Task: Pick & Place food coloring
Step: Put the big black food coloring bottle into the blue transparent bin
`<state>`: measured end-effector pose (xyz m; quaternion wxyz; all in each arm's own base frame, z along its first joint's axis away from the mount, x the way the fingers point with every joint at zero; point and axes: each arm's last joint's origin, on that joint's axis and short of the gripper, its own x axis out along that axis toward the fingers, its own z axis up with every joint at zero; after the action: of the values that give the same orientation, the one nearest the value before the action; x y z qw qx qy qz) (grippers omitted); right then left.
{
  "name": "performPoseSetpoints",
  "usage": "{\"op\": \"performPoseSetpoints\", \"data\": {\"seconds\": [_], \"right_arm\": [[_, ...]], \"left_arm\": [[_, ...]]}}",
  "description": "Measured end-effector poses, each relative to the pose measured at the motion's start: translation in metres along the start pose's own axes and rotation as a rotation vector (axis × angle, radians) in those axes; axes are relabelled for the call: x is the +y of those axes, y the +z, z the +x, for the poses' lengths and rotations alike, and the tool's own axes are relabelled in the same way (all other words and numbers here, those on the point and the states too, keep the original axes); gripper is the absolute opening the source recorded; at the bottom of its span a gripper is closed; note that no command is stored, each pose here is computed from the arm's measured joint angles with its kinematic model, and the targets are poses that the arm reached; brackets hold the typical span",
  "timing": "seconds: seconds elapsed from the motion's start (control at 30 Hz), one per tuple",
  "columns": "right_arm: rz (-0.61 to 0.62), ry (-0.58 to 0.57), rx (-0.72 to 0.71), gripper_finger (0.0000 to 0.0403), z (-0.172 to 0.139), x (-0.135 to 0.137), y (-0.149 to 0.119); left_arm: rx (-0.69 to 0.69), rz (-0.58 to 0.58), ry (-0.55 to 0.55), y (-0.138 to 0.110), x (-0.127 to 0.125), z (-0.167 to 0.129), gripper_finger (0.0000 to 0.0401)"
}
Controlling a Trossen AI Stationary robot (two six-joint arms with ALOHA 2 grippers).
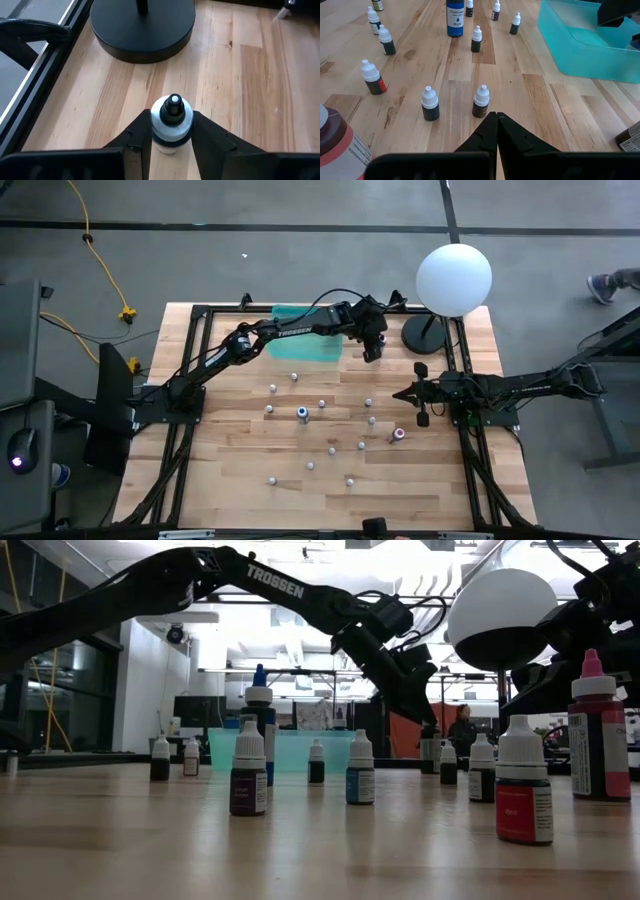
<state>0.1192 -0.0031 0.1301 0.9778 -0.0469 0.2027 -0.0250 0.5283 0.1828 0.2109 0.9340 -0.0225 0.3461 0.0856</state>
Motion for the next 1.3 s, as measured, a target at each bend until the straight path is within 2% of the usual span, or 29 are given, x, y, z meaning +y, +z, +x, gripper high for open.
{"op": "performPoseSetpoints", "data": {"seconds": [0.23,0.37,0.7,0.9,1.1,1.3], "right_arm": [[0.000,0.000,0.000,0.0000,0.000,0.000,0.000],[0.000,0.000,0.000,0.0000,0.000,0.000,0.000],[0.000,0.000,0.000,0.0000,0.000,0.000,0.000],[0.000,0.000,0.000,0.0000,0.000,0.000,0.000],[0.000,0.000,0.000,0.0000,0.000,0.000,0.000],[0.000,0.000,0.000,0.0000,0.000,0.000,0.000]], "left_arm": [[-0.004,-0.014,0.003,0.003,-0.001,-0.005,0.0094],[-0.002,-0.018,0.016,0.010,-0.001,-0.017,0.0092],[-0.065,-0.007,0.067,0.043,-0.002,-0.077,0.0091],[-0.047,0.050,0.106,0.055,-0.004,-0.118,0.0094],[0.032,0.123,0.094,0.055,-0.007,-0.153,0.0095],[0.109,0.149,0.078,0.050,-0.004,-0.167,0.0096]]}}
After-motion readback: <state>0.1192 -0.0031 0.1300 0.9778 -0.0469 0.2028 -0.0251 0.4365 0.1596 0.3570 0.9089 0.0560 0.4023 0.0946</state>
